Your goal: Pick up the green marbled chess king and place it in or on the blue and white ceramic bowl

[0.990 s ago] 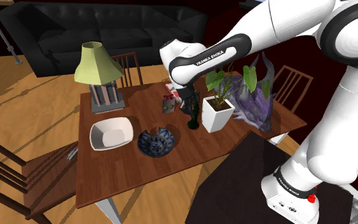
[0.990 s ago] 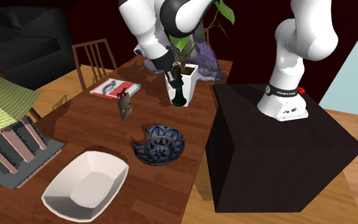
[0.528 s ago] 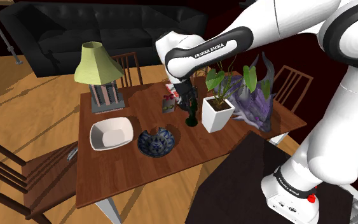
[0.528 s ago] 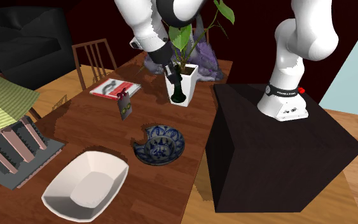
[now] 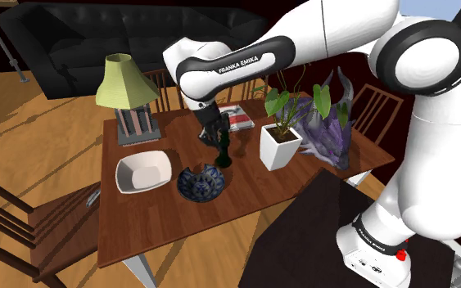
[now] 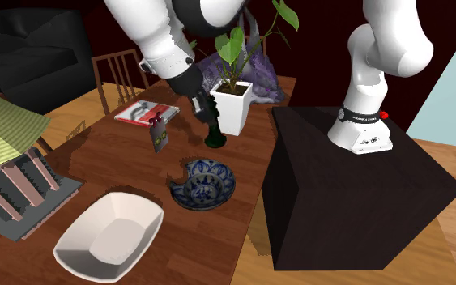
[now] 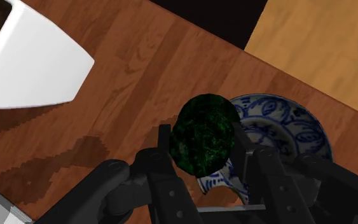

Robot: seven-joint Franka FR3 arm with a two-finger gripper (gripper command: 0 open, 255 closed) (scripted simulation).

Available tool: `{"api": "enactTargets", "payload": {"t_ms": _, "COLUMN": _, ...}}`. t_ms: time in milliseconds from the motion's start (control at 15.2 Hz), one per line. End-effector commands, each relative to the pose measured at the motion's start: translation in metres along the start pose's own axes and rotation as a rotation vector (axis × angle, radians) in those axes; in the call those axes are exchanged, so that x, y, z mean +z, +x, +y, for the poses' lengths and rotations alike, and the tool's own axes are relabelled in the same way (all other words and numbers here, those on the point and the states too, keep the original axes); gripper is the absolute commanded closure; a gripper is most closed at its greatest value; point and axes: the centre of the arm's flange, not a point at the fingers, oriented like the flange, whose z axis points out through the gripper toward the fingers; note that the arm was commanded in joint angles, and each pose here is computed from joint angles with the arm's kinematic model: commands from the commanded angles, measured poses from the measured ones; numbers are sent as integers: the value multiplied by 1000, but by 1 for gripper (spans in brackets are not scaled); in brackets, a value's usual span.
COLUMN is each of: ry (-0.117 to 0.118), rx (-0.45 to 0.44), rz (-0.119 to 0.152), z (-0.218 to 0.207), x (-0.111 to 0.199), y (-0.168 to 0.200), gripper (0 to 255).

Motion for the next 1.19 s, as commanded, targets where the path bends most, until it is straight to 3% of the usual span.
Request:
{"api": "enactTargets", "payload": {"t_ms": 0, "ry": 0, "rx": 1, "rz": 0, "z": -23, "x": -12, "y": 11, "gripper": 255}}
{"api": "enactTargets", "payload": {"t_ms": 264, "ry": 0, "rx": 1, "rz": 0, "z": -69, "x": -36, "y": 33, "gripper": 255}}
{"api": "enactTargets", "payload": {"t_ms": 1122, "ry": 0, "rx": 1, "rz": 0, "z": -82, "x": 26, "y": 60, "gripper": 255}}
